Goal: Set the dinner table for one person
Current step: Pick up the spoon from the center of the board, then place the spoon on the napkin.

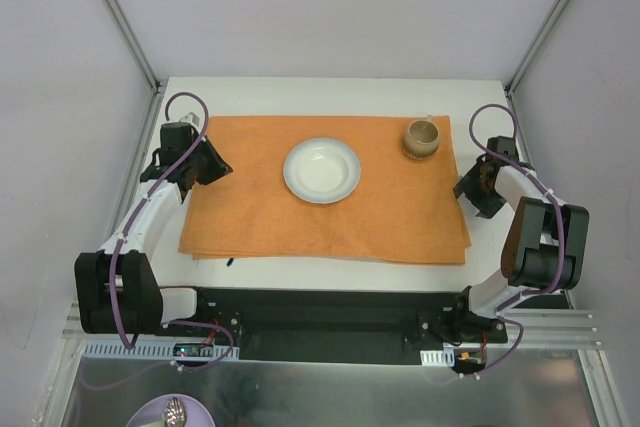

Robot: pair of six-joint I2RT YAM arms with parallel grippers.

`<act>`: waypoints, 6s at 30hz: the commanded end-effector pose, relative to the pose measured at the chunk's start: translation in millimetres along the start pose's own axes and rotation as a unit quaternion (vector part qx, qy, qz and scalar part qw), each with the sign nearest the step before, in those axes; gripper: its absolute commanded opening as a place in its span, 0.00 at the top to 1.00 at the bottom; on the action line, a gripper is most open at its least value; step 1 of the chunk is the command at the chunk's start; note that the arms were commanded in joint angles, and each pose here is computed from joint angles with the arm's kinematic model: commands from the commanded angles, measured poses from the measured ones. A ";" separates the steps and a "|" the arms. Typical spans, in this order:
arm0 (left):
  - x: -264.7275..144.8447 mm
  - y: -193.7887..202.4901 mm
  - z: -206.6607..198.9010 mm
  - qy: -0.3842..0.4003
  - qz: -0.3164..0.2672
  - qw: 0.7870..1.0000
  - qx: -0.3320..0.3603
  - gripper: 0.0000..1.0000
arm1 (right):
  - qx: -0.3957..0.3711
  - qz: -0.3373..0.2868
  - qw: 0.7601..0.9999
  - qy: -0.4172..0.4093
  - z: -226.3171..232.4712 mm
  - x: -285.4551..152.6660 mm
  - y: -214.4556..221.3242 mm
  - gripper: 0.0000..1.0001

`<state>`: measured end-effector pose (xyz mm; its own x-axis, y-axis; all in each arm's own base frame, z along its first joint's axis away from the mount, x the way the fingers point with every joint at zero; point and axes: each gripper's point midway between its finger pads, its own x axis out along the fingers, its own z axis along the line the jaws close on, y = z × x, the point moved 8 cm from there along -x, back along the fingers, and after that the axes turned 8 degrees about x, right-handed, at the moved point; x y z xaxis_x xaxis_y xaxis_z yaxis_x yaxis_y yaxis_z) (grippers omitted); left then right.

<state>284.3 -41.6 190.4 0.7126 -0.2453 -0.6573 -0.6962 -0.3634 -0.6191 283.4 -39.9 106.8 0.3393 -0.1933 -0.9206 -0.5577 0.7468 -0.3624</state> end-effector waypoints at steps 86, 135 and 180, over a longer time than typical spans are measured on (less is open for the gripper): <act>0.6 -0.6 2.2 -0.009 -0.007 1.000 -0.005 0.96 | -0.163 0.004 0.981 0.105 35.3 4.7 18.1 0.99; 0.9 -0.4 1.6 -0.007 -0.005 1.000 -0.009 0.95 | -0.197 -0.279 0.924 -0.170 70.5 -170.7 -47.7 0.99; -5.1 -4.2 1.8 -0.015 -0.022 1.000 -0.002 0.75 | -0.272 -0.021 0.936 -0.221 190.7 -49.7 92.2 0.99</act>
<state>284.7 -39.3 187.6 0.7128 -0.2190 -0.6663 -0.6929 -0.3668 -0.6208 339.5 152.2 131.3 0.5098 0.1750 -0.8423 -0.8522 0.2366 -0.4666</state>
